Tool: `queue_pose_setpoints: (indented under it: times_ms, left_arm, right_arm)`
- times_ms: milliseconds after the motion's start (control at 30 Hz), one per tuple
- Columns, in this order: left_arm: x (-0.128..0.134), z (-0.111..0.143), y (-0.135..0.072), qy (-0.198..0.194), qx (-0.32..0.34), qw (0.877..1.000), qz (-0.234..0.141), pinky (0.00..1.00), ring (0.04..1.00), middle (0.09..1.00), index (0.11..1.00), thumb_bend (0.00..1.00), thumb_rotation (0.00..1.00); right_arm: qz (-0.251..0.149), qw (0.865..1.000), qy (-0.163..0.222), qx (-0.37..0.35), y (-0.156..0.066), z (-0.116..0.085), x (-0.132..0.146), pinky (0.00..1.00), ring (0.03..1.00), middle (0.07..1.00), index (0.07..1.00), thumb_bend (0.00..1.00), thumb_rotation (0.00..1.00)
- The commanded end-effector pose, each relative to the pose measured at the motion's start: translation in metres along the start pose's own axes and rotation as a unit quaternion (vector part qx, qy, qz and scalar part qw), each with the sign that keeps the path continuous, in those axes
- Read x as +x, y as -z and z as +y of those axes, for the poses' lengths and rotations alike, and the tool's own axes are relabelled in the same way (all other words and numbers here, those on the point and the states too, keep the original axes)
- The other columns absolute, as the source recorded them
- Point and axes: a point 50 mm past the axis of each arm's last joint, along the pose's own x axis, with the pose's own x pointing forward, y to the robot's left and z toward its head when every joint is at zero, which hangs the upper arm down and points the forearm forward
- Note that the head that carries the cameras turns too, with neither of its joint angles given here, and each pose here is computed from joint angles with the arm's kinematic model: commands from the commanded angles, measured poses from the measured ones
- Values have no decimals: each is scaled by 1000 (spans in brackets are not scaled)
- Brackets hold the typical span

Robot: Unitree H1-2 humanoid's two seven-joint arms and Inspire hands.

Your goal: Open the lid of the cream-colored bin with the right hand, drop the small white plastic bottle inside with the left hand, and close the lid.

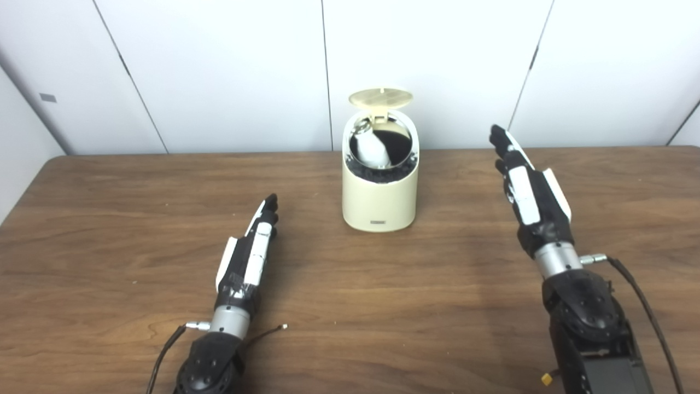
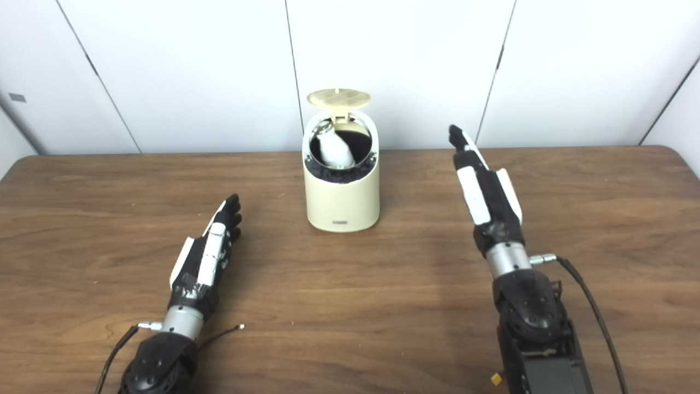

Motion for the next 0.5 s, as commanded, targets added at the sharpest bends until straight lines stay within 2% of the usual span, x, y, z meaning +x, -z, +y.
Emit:
queue_pose_setpoints:
  times_ms: [0, 200, 333, 467]
  left_arm:
    - [-2, -2, 4, 0, -3, 1000, -2, 1000, 1000, 1000, 1000, 511, 1000]
    - [-4, -5, 10, -2, 9, 1000, -1, 1000, 1000, 1000, 1000, 526, 1000]
    - [-7, -9, 12, -1, 8, 1000, -1, 1000, 1000, 1000, 1000, 536, 1000]
    - [-9, -12, 14, -9, 11, 1000, 4, 1000, 1000, 1000, 1000, 556, 1000]
  right_arm:
    - [-64, 998, -8, -28, -41, -2, 23, 1000, 1000, 973, 926, 687, 998]
    - [-85, 991, -19, -105, -77, 2, 57, 991, 997, 965, 909, 678, 1000]
    - [-111, 981, -34, -158, -93, 6, 79, 909, 950, 945, 880, 628, 1000]
    - [-112, 973, -52, -194, -106, 14, 98, 858, 916, 917, 865, 598, 1000]
